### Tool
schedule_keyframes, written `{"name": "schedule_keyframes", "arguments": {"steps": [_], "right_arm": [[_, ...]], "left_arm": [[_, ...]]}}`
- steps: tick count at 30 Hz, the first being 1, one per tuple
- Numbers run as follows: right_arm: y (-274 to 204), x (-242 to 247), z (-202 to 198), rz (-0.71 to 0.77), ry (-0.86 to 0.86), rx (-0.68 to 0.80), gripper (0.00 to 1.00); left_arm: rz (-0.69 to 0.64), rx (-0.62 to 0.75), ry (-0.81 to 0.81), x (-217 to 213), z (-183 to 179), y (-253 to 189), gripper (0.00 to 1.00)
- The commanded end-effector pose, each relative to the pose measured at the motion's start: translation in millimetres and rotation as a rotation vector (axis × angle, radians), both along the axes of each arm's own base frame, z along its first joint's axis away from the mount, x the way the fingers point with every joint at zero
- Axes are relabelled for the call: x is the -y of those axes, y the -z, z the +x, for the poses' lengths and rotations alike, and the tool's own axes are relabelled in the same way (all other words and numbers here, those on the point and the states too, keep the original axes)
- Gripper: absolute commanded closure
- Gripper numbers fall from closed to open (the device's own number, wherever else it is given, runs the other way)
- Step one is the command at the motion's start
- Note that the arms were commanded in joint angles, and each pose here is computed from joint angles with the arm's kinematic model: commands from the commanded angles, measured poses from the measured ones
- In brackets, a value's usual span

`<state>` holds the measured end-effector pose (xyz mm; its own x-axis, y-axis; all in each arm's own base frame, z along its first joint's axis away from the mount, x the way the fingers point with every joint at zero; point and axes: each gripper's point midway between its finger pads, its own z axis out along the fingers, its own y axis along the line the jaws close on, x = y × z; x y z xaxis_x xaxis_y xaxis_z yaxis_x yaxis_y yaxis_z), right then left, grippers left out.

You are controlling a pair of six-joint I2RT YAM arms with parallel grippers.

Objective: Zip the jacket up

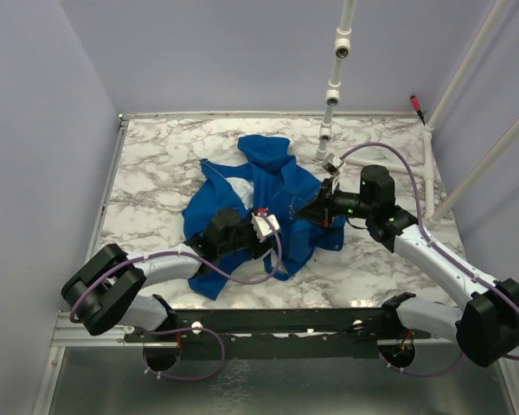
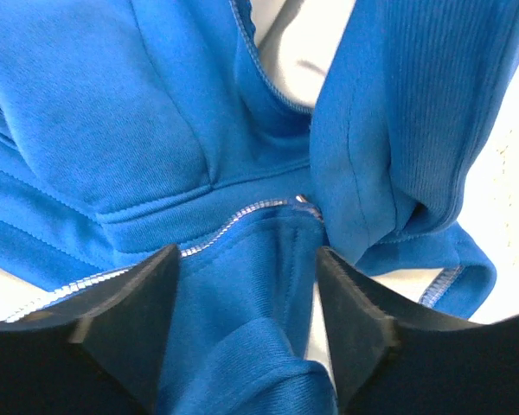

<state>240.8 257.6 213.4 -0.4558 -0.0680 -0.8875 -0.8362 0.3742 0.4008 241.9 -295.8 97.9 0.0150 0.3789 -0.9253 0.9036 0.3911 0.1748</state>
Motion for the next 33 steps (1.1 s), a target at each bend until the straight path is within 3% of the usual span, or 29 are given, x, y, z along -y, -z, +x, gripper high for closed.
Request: {"name": "schedule_keyframes", "arguments": {"steps": [1,7,12,13,20,23,27,30,33], "right_arm": [[3,3,-2,-0.009,0.024,-0.013,0.99],[1,3,-1,-0.007,0.031,-0.012,0.99],[3,4,3,-0.017,0.041,-0.012,0.99],[2,4,3,-0.017,0.041,-0.011,0.99],[-20,-2,9,0.001,0.007,0.044,0.99],[-43,-11,10,0.039,-0.049,0.09,0.99],[-85,-28,15,0.084,-0.131,0.194,0.99],[-101,-40,8,0.121,-0.211,0.256,0.99],[-105,-48,-8,0.161,-0.308,0.298,0.99]], "left_arm": [[0.064,0.063,0.02,-7,3,20,0.42],[0.073,0.113,-0.009,-8,13,23,0.63],[0.014,0.158,-0.086,-7,29,-9,0.97],[-0.001,0.178,-0.107,-9,34,-19,1.0],[-0.143,0.224,-0.139,-23,57,-140,1.0],[-0.16,0.354,-0.091,-33,49,-207,1.0],[-0.059,0.554,-0.04,-60,31,-271,1.0],[-0.033,0.598,-0.178,-96,30,-299,1.0],[-0.067,0.562,-0.089,-93,2,-286,0.88]]}}
